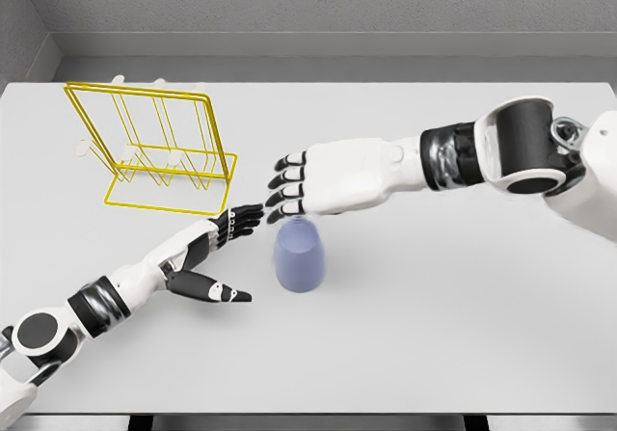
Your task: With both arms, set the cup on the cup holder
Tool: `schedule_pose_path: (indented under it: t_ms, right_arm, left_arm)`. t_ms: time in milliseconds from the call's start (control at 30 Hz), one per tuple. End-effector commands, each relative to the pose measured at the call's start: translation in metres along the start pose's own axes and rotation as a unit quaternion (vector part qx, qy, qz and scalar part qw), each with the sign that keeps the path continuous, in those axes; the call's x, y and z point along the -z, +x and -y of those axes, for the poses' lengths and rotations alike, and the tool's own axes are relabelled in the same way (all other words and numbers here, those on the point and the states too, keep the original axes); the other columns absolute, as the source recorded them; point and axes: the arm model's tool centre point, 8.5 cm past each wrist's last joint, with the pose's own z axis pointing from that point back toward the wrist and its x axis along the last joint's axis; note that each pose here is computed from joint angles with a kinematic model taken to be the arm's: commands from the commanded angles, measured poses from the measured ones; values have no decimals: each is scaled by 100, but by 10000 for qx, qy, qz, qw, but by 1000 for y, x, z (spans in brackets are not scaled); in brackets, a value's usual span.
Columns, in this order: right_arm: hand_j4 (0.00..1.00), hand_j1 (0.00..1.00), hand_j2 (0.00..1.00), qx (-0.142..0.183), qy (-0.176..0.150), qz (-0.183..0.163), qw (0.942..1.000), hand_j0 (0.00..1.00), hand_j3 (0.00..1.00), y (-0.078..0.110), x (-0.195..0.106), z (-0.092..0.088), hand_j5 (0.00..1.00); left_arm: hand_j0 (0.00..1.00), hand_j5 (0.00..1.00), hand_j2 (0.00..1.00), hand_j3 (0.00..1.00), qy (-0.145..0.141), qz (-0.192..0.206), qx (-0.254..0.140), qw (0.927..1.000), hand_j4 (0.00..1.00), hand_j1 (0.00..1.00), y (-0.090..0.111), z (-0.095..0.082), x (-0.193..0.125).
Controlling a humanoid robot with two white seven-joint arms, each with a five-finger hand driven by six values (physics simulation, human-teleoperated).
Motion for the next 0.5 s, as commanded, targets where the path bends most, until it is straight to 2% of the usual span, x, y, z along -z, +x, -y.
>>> schedule_pose_path:
  t_ms: [0, 33, 100, 200, 233, 267, 333, 433, 467]
  right_arm:
    - [100, 100, 100, 386, -850, -612, 9937, 100, 100, -29, -75, 31, 100]
    - [100, 100, 100, 726, -1145, -867, 9870, 100, 100, -33, -113, 27, 100]
    - [100, 100, 100, 1166, -1513, -1213, 9741, 100, 100, -32, -153, 11, 100]
    - [100, 100, 100, 1826, -2143, -1704, 9443, 100, 100, -19, -191, -28, 100]
    - [100, 100, 100, 2066, -2255, -1684, 9371, 100, 100, -14, -191, -40, 100]
    - [100, 100, 100, 2314, -2473, -1642, 9264, 100, 100, -12, -181, -54, 100]
    - [100, 100, 100, 2700, -2518, -1789, 9120, 100, 100, -18, -178, -80, 100]
    - [100, 100, 100, 2858, -2725, -1744, 9020, 100, 100, -17, -165, -88, 100]
    - [100, 100, 100, 2976, -2717, -1795, 8974, 100, 100, -18, -165, -97, 100]
  left_arm:
    - [100, 100, 100, 100, 10, -2, -9, 10000, 100, 100, 0, -1, 0]
    - [100, 100, 100, 100, 10, 5, -8, 10000, 100, 100, 0, -1, 0]
    - [100, 100, 100, 100, 10, 5, -8, 10000, 100, 100, 0, -1, 0]
    - [100, 100, 100, 100, 14, -1, -8, 10000, 100, 100, 0, -1, 0]
    - [100, 100, 100, 100, 10, 5, -8, 10000, 100, 100, 0, -1, 0]
    - [100, 100, 100, 100, 3, 34, -9, 10000, 100, 100, 1, -1, 2]
    - [100, 100, 100, 100, -32, 82, -40, 10000, 100, 100, 2, 3, 7]
    - [100, 100, 100, 100, -205, 76, -91, 9997, 100, 100, 7, 13, 26]
    - [100, 100, 100, 100, -245, 72, -109, 9996, 100, 100, 7, 16, 30]
